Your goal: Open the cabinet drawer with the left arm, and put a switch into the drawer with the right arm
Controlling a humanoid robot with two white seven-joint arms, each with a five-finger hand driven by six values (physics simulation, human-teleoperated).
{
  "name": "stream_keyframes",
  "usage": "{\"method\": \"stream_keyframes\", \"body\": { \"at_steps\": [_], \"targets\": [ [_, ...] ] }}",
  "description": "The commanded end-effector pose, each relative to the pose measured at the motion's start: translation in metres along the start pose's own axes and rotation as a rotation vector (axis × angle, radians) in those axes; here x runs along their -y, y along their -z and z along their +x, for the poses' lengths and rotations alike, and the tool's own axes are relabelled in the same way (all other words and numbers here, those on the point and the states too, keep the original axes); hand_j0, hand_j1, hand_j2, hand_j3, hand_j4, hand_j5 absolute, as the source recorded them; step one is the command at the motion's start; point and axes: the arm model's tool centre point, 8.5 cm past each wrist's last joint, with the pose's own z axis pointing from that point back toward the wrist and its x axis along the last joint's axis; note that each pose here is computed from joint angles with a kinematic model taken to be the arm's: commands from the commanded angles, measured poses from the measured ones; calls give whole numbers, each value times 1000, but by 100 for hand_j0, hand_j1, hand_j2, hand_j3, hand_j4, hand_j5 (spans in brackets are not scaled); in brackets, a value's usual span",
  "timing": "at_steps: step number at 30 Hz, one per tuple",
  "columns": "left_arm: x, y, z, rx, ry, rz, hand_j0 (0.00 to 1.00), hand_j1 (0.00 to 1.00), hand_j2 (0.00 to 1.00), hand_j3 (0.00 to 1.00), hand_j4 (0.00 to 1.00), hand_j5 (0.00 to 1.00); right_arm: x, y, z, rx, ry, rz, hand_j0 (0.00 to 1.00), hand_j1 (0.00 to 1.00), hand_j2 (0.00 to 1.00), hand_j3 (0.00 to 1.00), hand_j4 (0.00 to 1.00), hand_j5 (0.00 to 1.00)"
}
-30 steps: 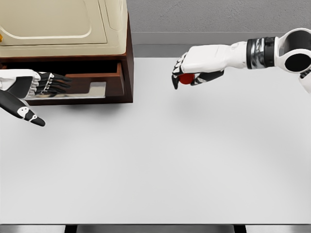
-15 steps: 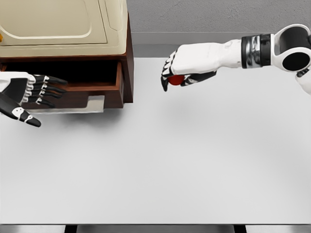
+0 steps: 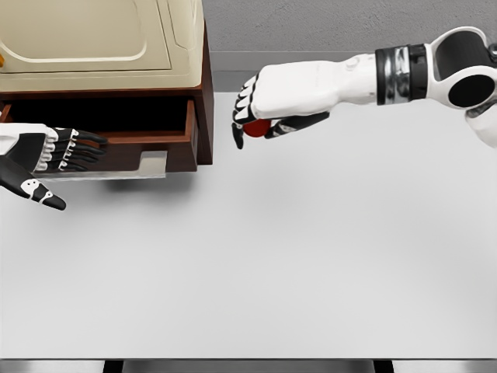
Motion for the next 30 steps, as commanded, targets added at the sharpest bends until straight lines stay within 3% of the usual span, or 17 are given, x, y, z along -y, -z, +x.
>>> {"method": "stream_keyframes", "body": {
  "at_steps": [1,17,30],
  "targets": [
    [0,4,-15,-71,39,13,100,100,100,100,100,100,3,2,2,13,10,-14,51,51,51,51,51,51],
    [0,4,-10,-45,20,5,100,100,100,100,100,100,32,34,18,117,-11,-69,51,51,51,51,51,51],
    [1,5,-8,-39,20,0,99,99,99,99,99,99,50,52,24,130,-19,-85,51,51,51,51,51,51]
  ]
}}
